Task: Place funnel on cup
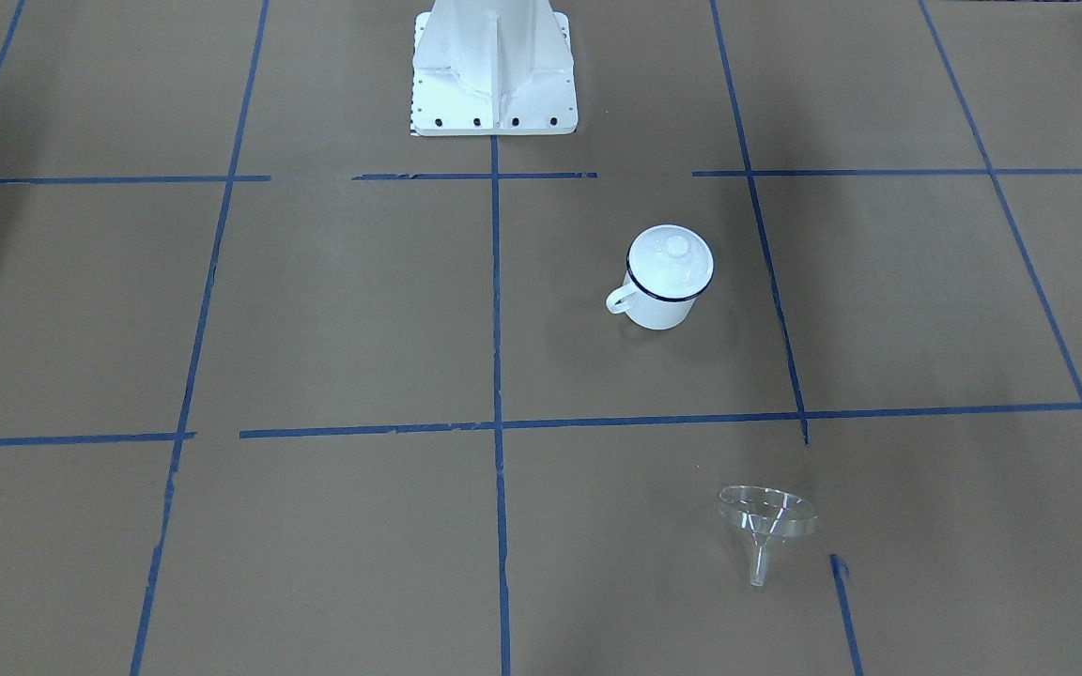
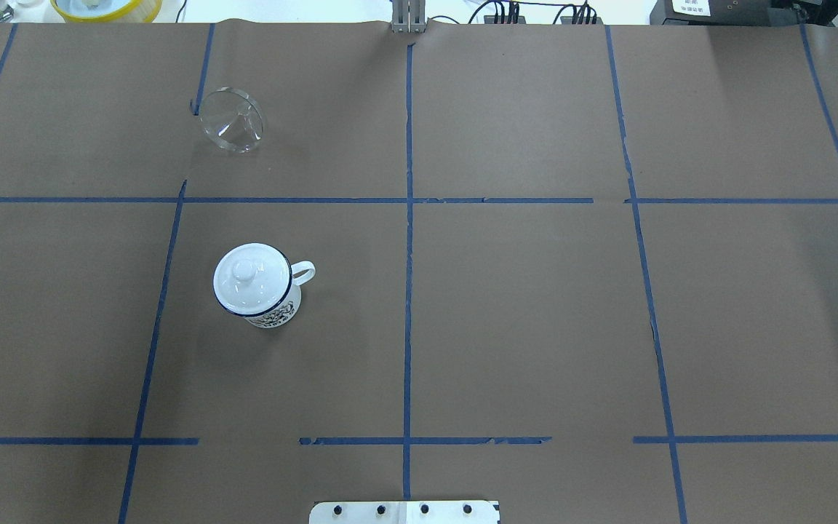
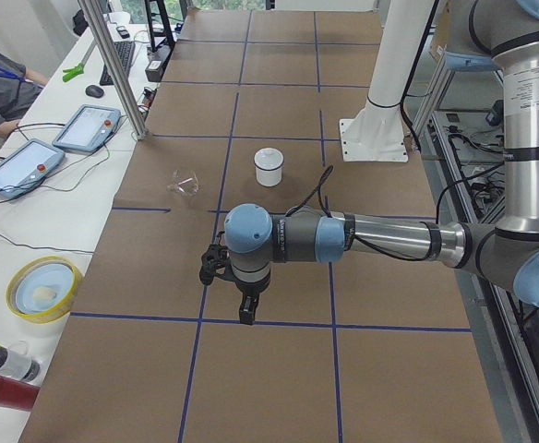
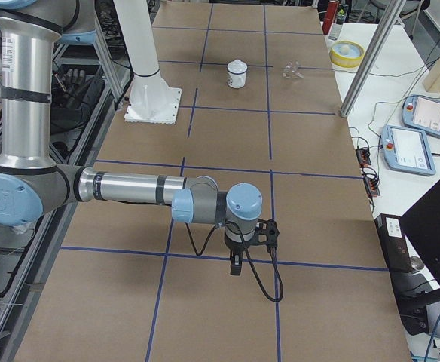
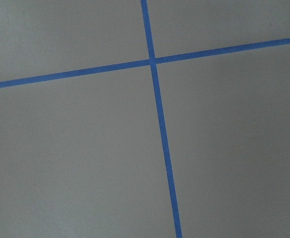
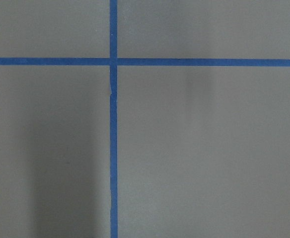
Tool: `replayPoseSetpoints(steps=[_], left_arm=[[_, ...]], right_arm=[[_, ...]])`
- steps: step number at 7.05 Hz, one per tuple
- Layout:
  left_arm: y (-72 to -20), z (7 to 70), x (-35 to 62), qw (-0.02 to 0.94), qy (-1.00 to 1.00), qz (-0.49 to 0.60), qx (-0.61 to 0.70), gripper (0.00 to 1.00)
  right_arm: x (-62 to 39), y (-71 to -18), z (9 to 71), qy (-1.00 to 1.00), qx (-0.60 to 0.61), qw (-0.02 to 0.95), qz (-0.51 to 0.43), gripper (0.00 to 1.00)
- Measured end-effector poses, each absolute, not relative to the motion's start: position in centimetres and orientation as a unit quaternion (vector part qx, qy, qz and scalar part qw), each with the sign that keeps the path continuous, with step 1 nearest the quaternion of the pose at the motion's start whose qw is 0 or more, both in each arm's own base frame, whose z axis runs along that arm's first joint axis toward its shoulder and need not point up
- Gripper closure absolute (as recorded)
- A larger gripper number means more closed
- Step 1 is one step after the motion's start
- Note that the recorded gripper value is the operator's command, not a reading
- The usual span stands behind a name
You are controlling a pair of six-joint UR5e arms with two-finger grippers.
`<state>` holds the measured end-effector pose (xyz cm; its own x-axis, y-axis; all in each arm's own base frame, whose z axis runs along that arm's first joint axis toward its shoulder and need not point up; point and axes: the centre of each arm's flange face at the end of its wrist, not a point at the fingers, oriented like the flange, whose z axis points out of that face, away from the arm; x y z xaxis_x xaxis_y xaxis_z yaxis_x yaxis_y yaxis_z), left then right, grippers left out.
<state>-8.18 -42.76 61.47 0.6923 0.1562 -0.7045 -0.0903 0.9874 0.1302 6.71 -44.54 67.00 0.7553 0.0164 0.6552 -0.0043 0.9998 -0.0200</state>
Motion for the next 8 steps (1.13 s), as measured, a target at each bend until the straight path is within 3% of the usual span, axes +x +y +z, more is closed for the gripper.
replayPoseSetpoints(steps=[5,8], left_arm=[[-43.7,59.1,-8.1,0.918,0.384,0.079,0.066,0.00],[-50.0,49.6,-8.4,0.913,0.373,0.078,0.147,0.00]], right_arm=[[6.7,-44.5,67.0,-0.350,-0.009,0.937,0.006,0.00],[6.7,-44.5,67.0,-0.350,-0.009,0.937,0.006,0.00]])
